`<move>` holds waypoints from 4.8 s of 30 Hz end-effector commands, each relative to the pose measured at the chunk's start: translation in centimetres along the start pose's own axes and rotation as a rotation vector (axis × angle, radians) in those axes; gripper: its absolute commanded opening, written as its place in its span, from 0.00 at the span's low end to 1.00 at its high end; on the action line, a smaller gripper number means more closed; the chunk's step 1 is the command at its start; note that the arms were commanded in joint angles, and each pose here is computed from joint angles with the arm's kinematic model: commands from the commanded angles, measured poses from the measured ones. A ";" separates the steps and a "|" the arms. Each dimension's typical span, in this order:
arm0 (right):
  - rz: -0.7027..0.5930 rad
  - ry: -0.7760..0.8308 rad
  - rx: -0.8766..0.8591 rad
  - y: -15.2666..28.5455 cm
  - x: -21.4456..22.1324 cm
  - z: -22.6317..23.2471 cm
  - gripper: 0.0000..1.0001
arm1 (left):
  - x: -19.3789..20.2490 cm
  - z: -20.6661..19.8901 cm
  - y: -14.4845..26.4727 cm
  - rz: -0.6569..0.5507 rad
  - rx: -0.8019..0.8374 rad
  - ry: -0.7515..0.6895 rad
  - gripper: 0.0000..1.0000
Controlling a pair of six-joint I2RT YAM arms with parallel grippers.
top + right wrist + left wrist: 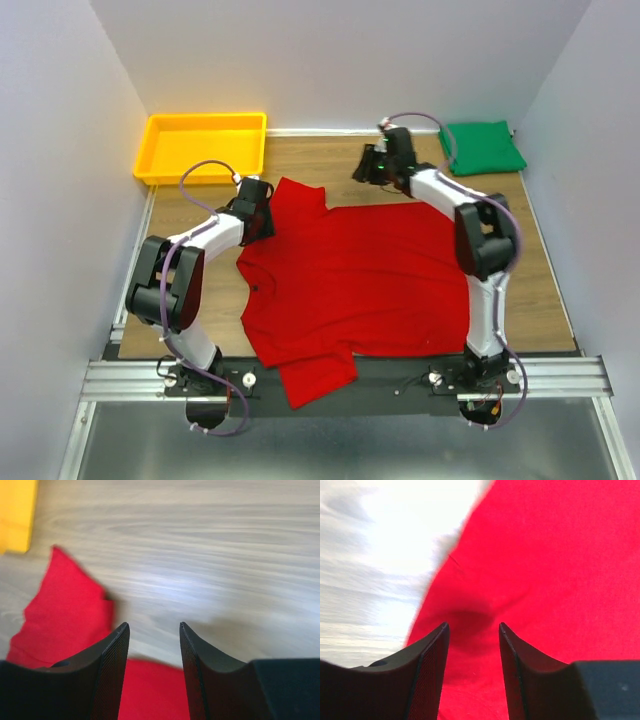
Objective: Fold and stack the t-shirts
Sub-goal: Flatten the tshirt out, then fold the tshirt
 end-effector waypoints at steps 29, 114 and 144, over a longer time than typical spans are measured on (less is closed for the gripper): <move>-0.050 -0.112 0.628 17.7 3.6 -15.4 0.55 | -3.8 0.7 -4.1 0.050 -0.111 -0.138 0.41; -0.040 -0.148 0.631 15.1 -2.0 -26.3 0.01 | -11.0 0.9 -3.8 -0.123 0.050 -0.112 0.00; -0.064 -0.149 0.597 19.7 -1.4 -22.7 0.01 | -11.4 1.0 0.2 -0.185 0.083 -0.148 0.00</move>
Point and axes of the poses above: each gripper's point midway between its finger pads, its own y axis back along the fingers, its own z axis along the line the jaws close on, x = y × z, the point moved 9 cm from there along y, back along the fingers, and after that the axes turned 5 degrees about y, right-handed, at the moved point
